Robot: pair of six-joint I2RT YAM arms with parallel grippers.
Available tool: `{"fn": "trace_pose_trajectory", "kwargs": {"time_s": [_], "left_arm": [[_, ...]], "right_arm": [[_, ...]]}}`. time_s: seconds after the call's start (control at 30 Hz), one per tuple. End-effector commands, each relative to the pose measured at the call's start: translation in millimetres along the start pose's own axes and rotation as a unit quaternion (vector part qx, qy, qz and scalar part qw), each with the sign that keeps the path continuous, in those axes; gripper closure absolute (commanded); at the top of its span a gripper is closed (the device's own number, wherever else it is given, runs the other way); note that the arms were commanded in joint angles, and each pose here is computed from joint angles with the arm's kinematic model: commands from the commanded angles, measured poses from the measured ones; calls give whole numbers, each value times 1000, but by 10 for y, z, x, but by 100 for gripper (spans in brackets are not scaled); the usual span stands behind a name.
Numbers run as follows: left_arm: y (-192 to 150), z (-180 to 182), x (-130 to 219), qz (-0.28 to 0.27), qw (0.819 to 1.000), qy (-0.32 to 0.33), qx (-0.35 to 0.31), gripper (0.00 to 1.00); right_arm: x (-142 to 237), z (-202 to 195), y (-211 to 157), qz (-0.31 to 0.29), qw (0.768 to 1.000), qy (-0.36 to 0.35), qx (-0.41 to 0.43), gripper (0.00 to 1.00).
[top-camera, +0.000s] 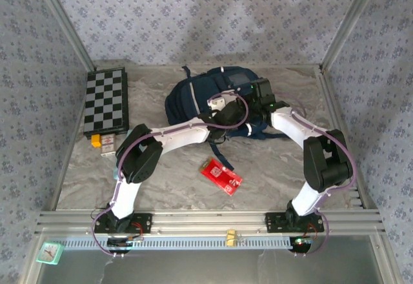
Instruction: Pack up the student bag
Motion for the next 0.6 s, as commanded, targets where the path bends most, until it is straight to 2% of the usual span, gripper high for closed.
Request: {"fn": "trace_pose_trajectory", "kwargs": {"time_s": [0.0,0.13,0.27,0.33,0.47,0.57], "left_arm": [[213,-40,131,-23,999,-29,5,76],[179,-69,95,-2,999,-51,7,79],[150,-168,8,11,998,-65,6,69],[164,-174,-34,11,998,-55,12,68],[216,-93,-57,7,999,-23,37,76],[277,-116,-48,-1,999,-33,38,84]], "right_arm": [[146,306,-125,20,998,57,5,100],[137,319,-140,21,998,58,7,100],[127,305,-139,19,998,55,7,100],[121,276,-131,17,998,52,5,100],[96,219,-126,18,999,46,3,100],[82,180,-106,17,999,44,-1,100]]}}
Point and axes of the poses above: each hand's point on the last joint's axis, 136 mm out from that joint toward the fingers, its own x axis back along the fingers, its own z axis along the line the jaws close on, y = z × x, the point moved 2 cm from there along x, back along the fingers, and after that the axes turned 3 degrees about -x, right-handed, at the moved point
